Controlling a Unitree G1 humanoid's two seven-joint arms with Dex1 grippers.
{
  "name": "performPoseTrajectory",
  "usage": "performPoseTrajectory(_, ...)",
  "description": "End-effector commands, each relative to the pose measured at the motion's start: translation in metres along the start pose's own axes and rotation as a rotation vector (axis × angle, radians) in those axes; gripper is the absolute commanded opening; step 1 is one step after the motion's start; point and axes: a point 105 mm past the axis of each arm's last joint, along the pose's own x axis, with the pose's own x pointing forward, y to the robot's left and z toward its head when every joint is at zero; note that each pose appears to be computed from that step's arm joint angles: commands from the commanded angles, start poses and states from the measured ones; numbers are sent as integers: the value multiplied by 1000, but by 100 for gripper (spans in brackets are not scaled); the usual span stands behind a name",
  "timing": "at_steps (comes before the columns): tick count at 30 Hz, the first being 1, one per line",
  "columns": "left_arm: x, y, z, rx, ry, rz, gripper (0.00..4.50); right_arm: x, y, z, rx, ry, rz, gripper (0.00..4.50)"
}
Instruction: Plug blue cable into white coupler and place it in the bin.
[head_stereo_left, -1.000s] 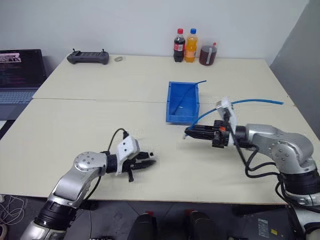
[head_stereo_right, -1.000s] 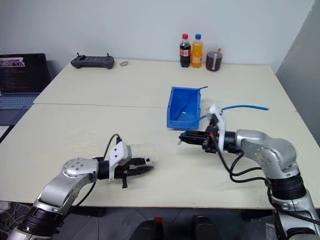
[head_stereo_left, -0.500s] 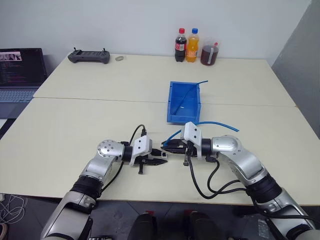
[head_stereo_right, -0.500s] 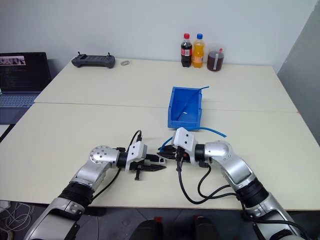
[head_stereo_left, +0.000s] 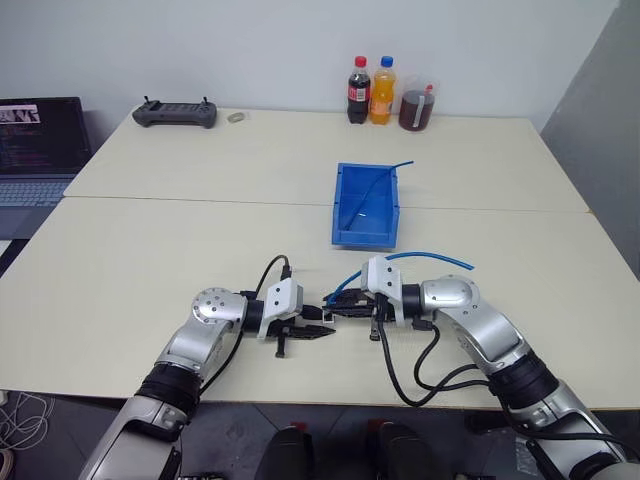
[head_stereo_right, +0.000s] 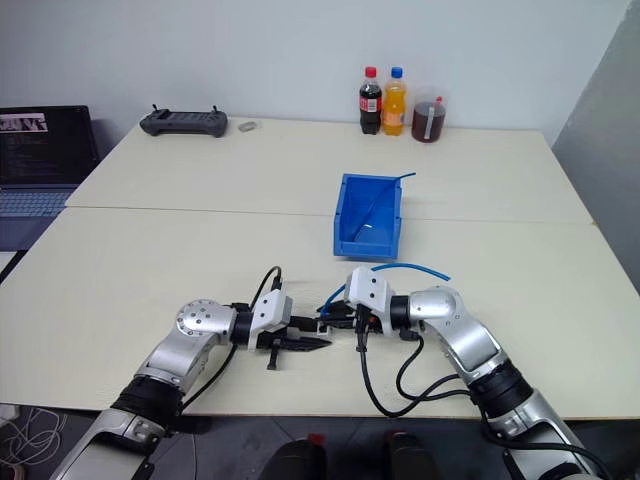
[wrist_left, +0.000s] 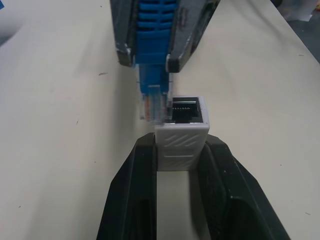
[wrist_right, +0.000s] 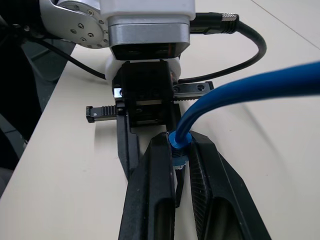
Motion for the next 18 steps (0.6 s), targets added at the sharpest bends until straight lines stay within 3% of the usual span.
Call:
performPoseTrajectory(1,-2,-8,-8,-27,28,-26,80,-5,1,21,-25,-53,12,16)
performPoseTrajectory(18,-1,-8,-8,-35,20,-13,80,-5,12,-13,-52,138,76,16)
